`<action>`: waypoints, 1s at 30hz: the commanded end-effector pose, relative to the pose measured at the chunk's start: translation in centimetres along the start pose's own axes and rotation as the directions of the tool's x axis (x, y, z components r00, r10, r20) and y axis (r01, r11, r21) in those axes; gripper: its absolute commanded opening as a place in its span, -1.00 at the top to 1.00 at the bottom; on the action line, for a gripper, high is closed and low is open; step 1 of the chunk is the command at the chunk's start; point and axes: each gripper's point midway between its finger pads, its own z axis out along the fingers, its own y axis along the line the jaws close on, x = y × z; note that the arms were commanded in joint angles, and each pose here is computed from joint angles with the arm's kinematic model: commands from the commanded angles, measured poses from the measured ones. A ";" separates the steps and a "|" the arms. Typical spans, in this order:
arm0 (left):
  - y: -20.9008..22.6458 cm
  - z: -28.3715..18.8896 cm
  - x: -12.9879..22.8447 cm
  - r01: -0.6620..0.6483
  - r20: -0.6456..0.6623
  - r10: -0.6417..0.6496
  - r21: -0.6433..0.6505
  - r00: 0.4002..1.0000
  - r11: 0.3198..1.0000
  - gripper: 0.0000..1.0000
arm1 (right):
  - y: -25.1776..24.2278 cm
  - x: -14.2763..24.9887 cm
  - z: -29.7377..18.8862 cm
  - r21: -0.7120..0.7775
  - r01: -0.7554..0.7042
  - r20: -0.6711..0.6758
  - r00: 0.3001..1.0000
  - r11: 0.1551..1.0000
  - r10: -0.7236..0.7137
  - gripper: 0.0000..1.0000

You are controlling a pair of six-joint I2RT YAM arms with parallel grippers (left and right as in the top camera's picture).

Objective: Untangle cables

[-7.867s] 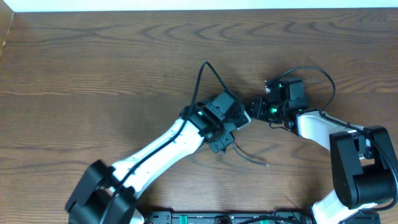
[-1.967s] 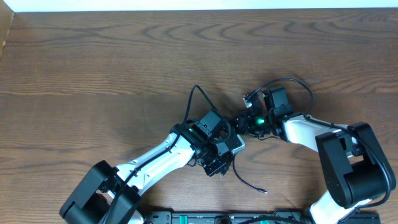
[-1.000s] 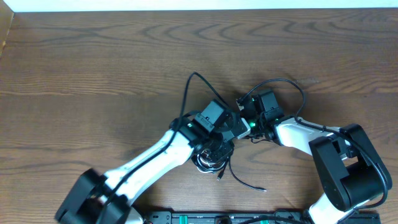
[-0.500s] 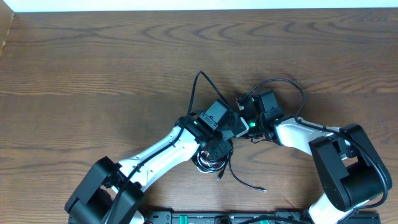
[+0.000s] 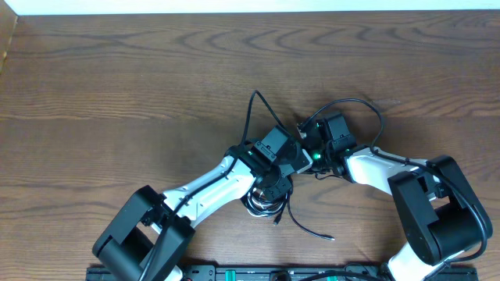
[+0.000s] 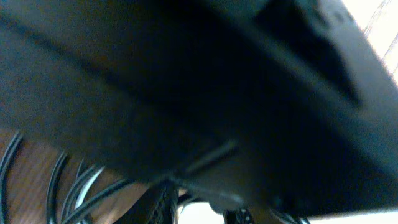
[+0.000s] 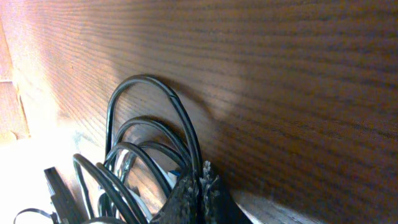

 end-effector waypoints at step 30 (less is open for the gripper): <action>-1.3 -9.3 -4.7 0.010 0.303 0.006 -0.049 0.953 0.999 0.85 | -2.6 0.1 0.3 0.124 0.008 0.025 1.000 0.992 -0.012 0.98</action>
